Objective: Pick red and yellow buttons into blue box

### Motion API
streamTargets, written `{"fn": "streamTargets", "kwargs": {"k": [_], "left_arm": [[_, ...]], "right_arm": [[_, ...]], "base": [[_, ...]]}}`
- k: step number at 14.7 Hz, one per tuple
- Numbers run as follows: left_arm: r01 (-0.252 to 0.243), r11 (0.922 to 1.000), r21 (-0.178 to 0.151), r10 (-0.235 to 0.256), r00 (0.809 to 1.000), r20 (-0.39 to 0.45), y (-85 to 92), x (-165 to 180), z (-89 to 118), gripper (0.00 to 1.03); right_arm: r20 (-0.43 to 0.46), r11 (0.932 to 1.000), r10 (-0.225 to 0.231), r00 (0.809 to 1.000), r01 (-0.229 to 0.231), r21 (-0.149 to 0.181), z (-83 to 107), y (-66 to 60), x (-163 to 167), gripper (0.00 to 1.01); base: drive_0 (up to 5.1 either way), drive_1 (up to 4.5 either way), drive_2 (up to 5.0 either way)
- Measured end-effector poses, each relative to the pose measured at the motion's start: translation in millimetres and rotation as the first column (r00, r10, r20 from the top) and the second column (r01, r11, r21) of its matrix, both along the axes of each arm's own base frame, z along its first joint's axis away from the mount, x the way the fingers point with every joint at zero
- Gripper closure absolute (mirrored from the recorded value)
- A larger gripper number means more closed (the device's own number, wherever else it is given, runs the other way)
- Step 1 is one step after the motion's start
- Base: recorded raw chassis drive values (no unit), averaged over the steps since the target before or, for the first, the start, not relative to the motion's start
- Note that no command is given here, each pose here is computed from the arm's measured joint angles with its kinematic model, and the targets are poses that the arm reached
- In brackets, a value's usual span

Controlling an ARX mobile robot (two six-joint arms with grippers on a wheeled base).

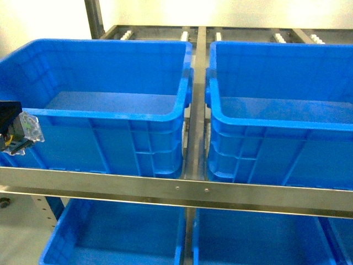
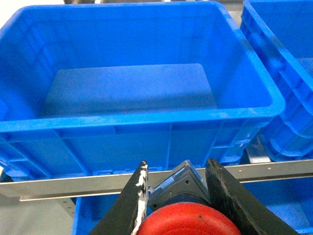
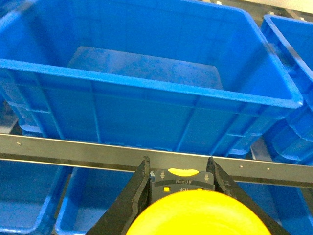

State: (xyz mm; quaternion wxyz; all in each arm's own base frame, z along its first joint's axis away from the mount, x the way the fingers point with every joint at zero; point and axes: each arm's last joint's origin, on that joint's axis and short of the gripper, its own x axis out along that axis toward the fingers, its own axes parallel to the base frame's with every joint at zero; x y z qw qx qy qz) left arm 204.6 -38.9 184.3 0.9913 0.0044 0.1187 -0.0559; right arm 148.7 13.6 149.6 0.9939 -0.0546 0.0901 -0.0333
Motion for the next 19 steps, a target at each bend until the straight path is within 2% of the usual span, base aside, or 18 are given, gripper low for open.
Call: {"fn": "streamTargets", "kwargs": {"k": [5,6,7,14,19], "left_arm": [[0.000,1.0000,0.001,0.000,1.000,-0.003,0.0,0.0,-0.3,0.73],[0.014,0.9999,0.001,-0.014,1.000,-0.003,-1.6,-0.4,-0.3,0.73],[-0.004,1.0000,0.003,0.004,1.000,-0.001,0.5,0.0,-0.1,0.73],[0.004,1.0000,0.003,-0.004,1.000,-0.001,-0.3,-0.1,-0.1,0.73],[0.001,1.0000,0.003,-0.001,1.000,-0.005,-0.1,0.3,-0.9,0.73]], "right_arm": [[-0.002,1.0000,0.000,1.000,0.000,0.000,-0.2,0.0,0.0,0.72],[-0.002,1.0000,-0.004,1.000,0.004,-0.001,-0.2,-0.1,-0.1,0.72],[-0.001,1.0000,-0.003,1.000,0.003,-0.001,-0.1,-0.1,0.0,0.72],[0.003,1.0000,-0.003,1.000,0.003,0.000,0.5,-0.1,-0.2,0.72],[-0.002,1.0000,-0.003,1.000,0.003,-0.001,-0.2,-0.1,0.0,0.72]], "base": [[4.9,-3.39,-1.2],[0.0,0.00,0.0],[0.1,4.35,-4.3],[0.1,4.35,-4.2],[0.0,0.00,0.0]]}}
